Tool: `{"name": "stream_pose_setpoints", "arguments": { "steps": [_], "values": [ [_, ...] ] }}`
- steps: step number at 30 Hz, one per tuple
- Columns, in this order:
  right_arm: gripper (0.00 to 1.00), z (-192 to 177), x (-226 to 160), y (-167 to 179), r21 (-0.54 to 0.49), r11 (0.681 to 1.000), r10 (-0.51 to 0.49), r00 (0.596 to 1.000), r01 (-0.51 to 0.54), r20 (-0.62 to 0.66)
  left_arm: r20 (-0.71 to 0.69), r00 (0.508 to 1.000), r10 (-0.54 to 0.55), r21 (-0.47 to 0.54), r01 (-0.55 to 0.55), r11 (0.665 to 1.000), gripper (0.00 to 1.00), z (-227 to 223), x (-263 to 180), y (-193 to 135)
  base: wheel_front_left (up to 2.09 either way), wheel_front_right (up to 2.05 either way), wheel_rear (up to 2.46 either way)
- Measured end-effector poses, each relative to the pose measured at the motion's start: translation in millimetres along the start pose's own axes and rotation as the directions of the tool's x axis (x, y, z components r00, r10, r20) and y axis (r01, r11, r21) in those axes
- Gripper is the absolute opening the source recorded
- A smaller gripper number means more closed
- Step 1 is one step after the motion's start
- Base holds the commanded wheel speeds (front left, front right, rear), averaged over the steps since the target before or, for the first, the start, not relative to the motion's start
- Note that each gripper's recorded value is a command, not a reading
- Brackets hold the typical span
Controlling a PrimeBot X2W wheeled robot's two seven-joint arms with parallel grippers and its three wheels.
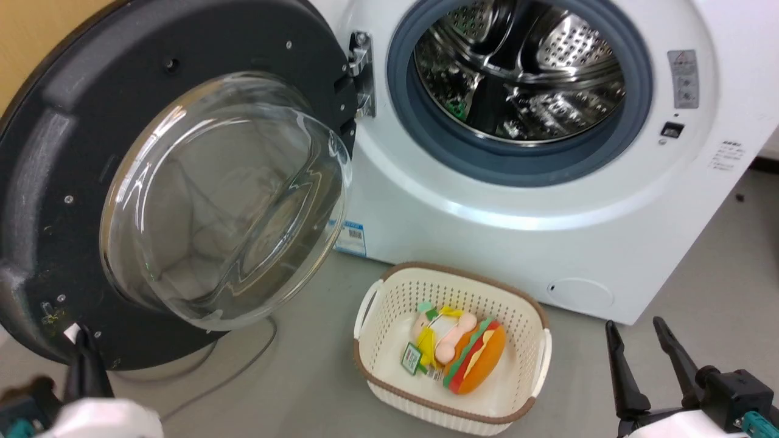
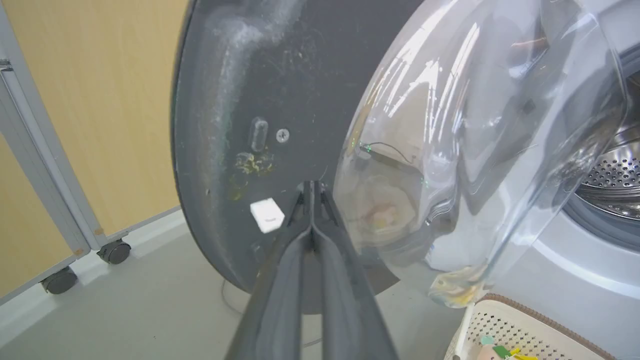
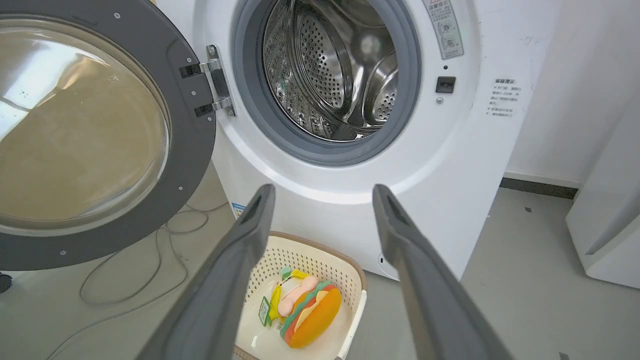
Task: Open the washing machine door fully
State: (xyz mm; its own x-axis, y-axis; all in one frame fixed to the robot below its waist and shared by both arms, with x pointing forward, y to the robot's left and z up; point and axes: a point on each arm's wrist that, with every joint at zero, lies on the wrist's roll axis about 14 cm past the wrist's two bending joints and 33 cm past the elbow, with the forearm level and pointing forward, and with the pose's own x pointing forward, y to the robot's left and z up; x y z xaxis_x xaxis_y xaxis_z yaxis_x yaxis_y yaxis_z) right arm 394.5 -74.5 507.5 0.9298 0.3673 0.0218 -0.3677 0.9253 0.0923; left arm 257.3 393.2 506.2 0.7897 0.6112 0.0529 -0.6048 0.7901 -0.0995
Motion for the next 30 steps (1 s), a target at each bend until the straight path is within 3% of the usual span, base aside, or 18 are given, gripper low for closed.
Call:
{"name": "stream_pose_setpoints", "arguments": {
  "steps": [2,3,4,5,6,11,16,25,30],
  "values": [
    [1.00,4,-4,1,0.001,1.000,-0.002,1.000,0.002,0.010,-0.012,1.000,-0.014,-0.001,0.014,1.000,0.00,-6,-13,-5,0.00,0.00,0.00],
    [1.00,6,-6,0,-0.001,1.000,-0.005,1.000,0.005,0.017,-0.019,0.999,-0.026,-0.004,0.026,1.000,0.13,-9,-20,-9,0.00,0.00,0.00],
    [1.00,8,-7,-1,-0.003,1.000,-0.008,1.000,0.008,0.024,-0.027,0.999,-0.035,-0.004,0.035,0.999,0.38,-13,-25,-12,0.00,0.00,0.00],
    [1.00,8,-8,-1,-0.004,1.000,-0.011,1.000,0.011,0.026,-0.039,0.998,-0.048,0.003,0.048,0.999,0.38,-17,-31,-16,0.00,0.00,0.00],
    [1.00,9,-10,-2,-0.005,1.000,-0.014,0.999,0.014,0.028,-0.047,0.997,-0.060,0.009,0.060,0.998,1.00,-20,-36,-20,0.00,0.00,0.00],
    [1.00,14,-14,-7,-0.017,0.999,-0.030,0.999,0.030,0.046,-0.065,0.990,-0.121,0.020,0.123,0.992,1.00,-26,-54,-41,0.00,0.00,0.00],
    [1.00,19,-20,-13,-0.062,0.997,-0.051,0.997,0.055,0.056,-0.058,0.967,-0.248,0.028,0.250,0.968,1.00,-25,-62,-83,0.00,0.00,0.00],
    [1.00,23,-37,-32,-0.078,0.989,-0.118,0.991,0.123,0.063,-0.068,0.887,-0.457,-0.015,0.457,0.889,1.00,-31,-66,-162,0.00,0.00,0.00],
    [1.00,23,-50,-43,-0.081,0.983,-0.162,0.985,0.167,0.061,-0.071,0.841,-0.536,0.019,0.538,0.843,1.00,-33,-64,-192,0.00,0.00,0.00]
  ]
}}
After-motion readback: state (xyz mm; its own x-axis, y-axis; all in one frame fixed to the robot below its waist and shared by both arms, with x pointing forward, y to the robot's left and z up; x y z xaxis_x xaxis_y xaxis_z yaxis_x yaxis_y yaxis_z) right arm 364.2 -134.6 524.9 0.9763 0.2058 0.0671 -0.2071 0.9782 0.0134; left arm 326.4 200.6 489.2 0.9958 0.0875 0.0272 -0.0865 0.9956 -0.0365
